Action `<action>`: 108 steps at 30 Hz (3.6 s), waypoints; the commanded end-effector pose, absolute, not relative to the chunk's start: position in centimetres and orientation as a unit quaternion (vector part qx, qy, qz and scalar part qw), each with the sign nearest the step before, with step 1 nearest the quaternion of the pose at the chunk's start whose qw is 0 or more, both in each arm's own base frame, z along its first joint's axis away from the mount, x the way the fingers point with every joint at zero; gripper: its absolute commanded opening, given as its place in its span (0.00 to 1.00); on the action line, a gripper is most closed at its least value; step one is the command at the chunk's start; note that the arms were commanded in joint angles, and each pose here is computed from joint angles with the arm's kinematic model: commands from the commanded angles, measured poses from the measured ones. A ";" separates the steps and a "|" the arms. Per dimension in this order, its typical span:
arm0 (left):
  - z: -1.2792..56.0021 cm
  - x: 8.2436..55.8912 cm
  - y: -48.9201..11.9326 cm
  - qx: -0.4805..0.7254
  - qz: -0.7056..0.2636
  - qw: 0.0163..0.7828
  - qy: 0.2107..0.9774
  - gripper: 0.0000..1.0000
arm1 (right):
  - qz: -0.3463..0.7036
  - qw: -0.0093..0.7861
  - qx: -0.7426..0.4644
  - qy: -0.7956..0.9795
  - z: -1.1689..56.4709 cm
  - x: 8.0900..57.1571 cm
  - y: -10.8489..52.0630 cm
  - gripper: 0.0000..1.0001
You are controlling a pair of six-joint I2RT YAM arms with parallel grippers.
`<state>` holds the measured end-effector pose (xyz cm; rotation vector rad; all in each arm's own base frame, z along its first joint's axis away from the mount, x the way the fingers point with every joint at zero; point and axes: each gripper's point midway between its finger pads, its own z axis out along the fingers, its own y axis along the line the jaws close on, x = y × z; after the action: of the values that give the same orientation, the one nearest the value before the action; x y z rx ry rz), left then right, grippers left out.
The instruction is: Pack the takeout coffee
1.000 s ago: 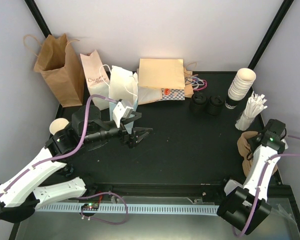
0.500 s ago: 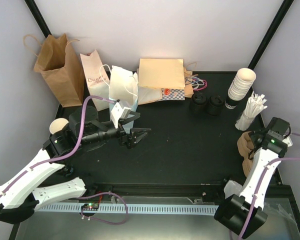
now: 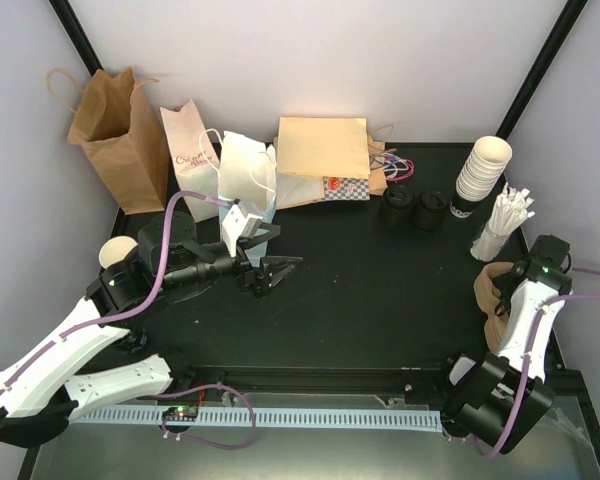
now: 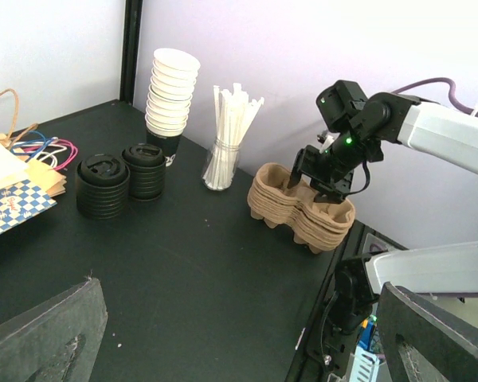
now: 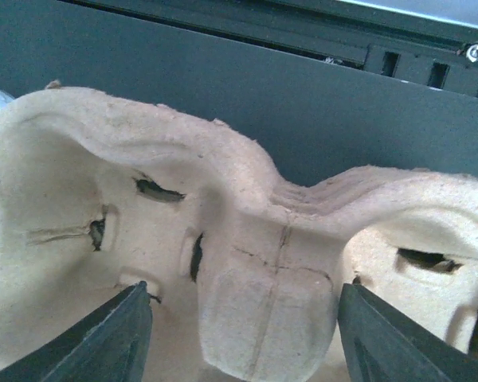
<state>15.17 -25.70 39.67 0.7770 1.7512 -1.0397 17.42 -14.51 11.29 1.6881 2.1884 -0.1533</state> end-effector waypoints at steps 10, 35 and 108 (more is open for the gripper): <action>40.1 14.8 -25.3 0.322 -0.421 0.470 0.706 0.95 | -0.045 0.230 0.595 0.769 13.5 17.5 -14.4 0.49; 40.2 14.9 -25.0 0.316 -0.415 0.475 0.708 0.95 | -0.057 0.187 0.604 0.773 11.4 17.2 -14.6 0.48; 39.3 15.0 -24.7 0.326 -0.399 0.480 0.710 0.97 | -0.060 0.201 0.599 0.773 12.5 17.5 -14.9 0.69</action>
<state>15.22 -24.96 38.95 0.7927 1.7505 -0.9798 17.22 -14.31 12.73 1.6735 2.1758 -0.1430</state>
